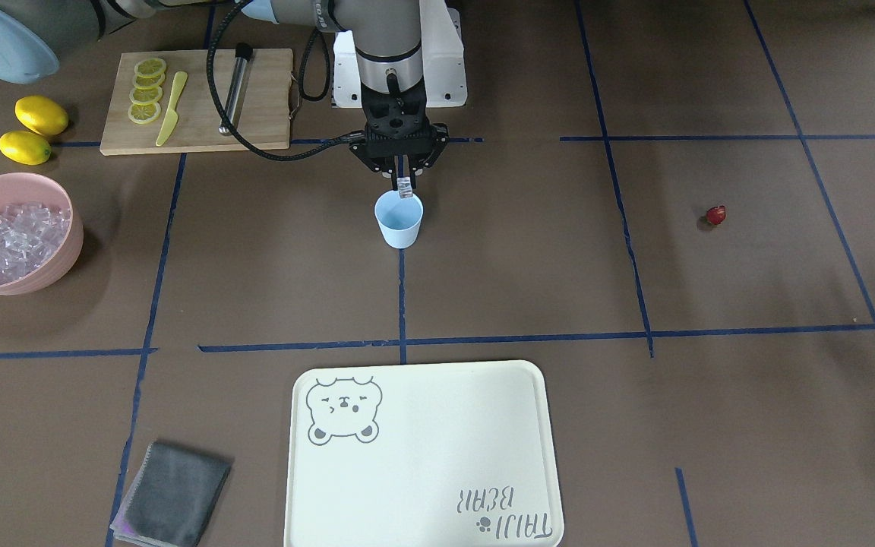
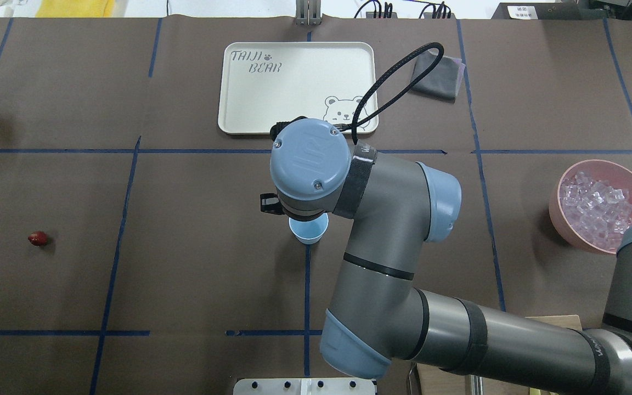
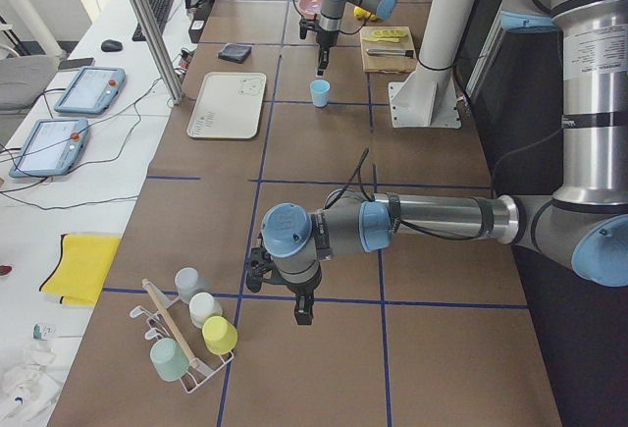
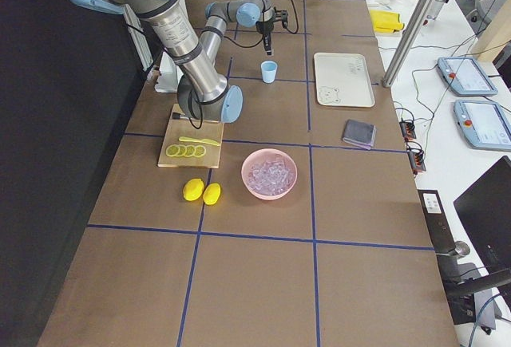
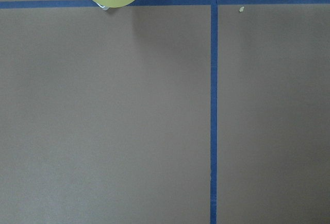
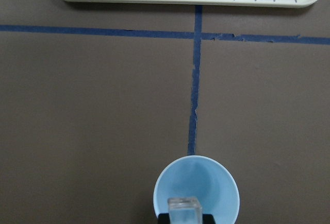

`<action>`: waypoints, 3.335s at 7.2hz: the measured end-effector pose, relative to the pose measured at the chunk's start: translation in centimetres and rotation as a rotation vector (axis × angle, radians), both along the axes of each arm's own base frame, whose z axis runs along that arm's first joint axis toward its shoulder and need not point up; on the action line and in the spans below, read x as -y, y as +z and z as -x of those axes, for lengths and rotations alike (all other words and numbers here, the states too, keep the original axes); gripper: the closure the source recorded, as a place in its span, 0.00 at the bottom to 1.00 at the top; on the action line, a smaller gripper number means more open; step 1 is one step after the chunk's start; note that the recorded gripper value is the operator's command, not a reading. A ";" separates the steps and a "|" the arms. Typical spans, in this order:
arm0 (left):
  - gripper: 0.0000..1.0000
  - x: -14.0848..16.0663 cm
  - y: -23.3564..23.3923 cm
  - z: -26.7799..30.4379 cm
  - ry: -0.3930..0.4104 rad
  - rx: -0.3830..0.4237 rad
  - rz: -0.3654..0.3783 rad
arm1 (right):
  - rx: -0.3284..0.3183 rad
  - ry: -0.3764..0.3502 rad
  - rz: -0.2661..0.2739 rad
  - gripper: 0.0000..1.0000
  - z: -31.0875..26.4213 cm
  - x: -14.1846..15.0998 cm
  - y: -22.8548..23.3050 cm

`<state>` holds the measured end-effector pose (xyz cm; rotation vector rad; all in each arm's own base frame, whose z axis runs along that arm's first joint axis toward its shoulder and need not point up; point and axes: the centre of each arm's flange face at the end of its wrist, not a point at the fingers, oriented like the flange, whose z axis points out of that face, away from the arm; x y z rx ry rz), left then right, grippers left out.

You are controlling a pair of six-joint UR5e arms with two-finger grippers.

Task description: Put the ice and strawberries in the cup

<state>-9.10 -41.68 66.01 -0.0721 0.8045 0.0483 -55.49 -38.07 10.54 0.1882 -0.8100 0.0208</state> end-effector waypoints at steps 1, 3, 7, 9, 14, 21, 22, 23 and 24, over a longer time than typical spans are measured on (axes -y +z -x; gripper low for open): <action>0.00 -0.2 0.1 0.0 0.000 -0.001 0.003 | -0.011 -0.007 0.003 0.97 0.7 -0.5 0.4; 0.00 -0.3 0.2 0.0 0.000 -0.001 0.005 | -0.025 -0.014 0.005 0.74 1.4 -0.9 1.1; 0.00 -0.6 0.4 0.0 0.000 -0.001 0.011 | -0.038 -0.004 -0.001 0.01 1.5 -0.8 1.7; 0.00 -0.6 0.5 0.0 0.000 -0.001 0.012 | -0.028 0.003 -0.006 0.01 0.7 -0.2 1.2; 0.00 -0.7 0.6 -0.1 0.000 -0.001 0.013 | -0.030 -0.136 -0.117 0.00 -15.3 5.9 8.8; 0.00 -0.7 0.6 -0.1 0.000 -0.002 0.014 | -0.110 -0.356 -0.253 0.00 -35.3 6.3 31.9; 0.00 -0.7 0.6 -0.1 0.000 -0.002 0.015 | -0.115 -0.372 -0.257 0.01 -37.2 5.4 34.4; 0.00 -0.7 0.6 -0.1 0.000 -0.002 0.015 | -0.121 -0.382 -0.259 0.01 -38.5 4.6 36.4; 0.00 -0.7 0.6 -0.1 0.000 -0.002 0.015 | -0.124 -0.393 -0.272 0.01 -39.2 4.1 38.4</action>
